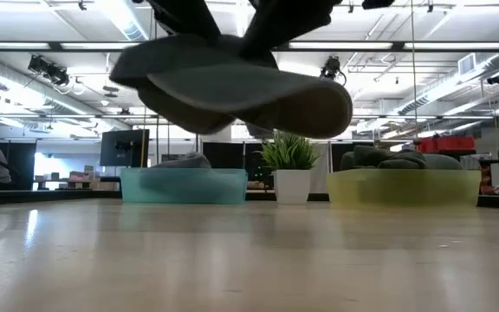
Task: Pick & Place hat
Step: Put the blue cap into the blue bin
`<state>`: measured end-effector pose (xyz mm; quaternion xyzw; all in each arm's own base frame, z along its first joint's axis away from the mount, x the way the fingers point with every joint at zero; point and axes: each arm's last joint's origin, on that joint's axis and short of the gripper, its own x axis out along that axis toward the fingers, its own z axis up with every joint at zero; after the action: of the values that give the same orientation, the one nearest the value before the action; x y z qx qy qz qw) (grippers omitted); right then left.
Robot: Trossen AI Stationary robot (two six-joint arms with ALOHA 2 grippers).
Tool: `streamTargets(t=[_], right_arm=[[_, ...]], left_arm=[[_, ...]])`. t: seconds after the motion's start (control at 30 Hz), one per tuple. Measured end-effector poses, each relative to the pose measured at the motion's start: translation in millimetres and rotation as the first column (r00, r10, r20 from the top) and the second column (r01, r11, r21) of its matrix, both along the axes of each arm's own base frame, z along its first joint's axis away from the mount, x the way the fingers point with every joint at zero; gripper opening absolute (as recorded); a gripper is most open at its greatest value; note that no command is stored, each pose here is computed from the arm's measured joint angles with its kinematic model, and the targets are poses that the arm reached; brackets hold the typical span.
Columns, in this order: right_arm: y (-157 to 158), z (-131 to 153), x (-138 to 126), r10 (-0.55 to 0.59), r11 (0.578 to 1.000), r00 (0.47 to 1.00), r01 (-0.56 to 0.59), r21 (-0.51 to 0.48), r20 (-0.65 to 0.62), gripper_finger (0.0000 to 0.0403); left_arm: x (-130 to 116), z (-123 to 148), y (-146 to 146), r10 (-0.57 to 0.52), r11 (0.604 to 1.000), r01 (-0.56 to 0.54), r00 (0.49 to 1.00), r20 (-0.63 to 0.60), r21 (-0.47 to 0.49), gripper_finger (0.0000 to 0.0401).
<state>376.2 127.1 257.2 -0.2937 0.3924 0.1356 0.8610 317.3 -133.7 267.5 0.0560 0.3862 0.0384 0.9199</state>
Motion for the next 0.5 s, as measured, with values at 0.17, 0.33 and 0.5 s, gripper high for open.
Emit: streamTargets(t=[0.17,0.33,0.5], right_arm=[[0,5,3,0.002,0.999,0.999,0.000,-0.043,0.046,0.0004],[-3,5,3,-0.038,0.989,0.997,0.047,-0.137,0.071,0.0004],[-5,6,4,-0.089,0.976,0.991,0.107,-0.192,0.099,0.0014]], left_arm=[[3,0,7,0.020,1.000,-0.020,1.000,-0.005,-0.017,0.0169],[6,0,14,0.048,0.998,-0.048,0.999,-0.007,-0.039,0.0150],[7,-1,21,0.082,0.996,-0.082,0.997,-0.018,-0.037,0.0060]])
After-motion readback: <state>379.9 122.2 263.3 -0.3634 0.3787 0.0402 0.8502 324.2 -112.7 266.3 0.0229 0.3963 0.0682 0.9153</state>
